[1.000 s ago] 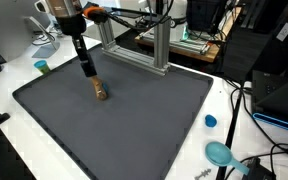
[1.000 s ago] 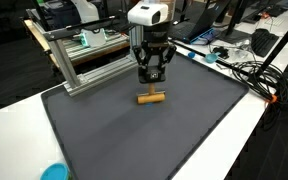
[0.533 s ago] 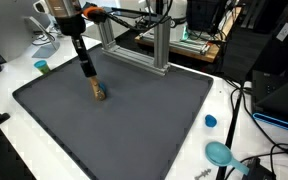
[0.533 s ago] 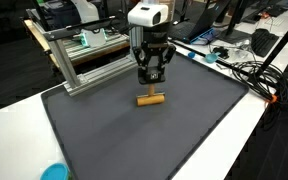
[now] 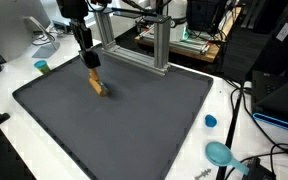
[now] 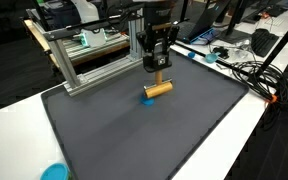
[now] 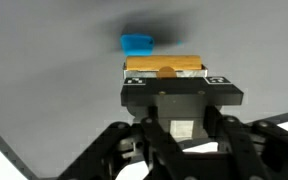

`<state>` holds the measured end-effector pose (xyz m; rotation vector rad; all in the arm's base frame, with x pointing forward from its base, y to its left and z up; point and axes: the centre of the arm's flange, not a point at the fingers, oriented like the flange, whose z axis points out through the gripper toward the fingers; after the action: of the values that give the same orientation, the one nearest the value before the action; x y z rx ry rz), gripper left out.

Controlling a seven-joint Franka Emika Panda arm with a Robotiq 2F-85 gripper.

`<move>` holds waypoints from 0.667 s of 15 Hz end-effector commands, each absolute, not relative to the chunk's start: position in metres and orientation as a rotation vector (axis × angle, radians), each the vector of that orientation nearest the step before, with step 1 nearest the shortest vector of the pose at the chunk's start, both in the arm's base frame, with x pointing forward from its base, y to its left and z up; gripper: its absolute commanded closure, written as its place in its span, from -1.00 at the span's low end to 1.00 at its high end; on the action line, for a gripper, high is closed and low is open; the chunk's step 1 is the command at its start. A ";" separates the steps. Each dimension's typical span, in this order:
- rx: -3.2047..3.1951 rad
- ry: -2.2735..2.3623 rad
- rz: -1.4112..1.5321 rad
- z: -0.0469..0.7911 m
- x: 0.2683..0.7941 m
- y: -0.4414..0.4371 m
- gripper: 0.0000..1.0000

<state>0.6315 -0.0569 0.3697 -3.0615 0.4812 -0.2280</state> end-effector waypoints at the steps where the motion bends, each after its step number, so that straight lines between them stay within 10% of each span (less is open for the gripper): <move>1: -3.017 0.379 -0.261 0.386 0.610 -0.048 0.57; 10: -3.131 -0.049 -0.257 0.378 0.614 -0.077 0.57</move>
<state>0.6199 -0.0615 0.3622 -3.1388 0.1776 -0.2128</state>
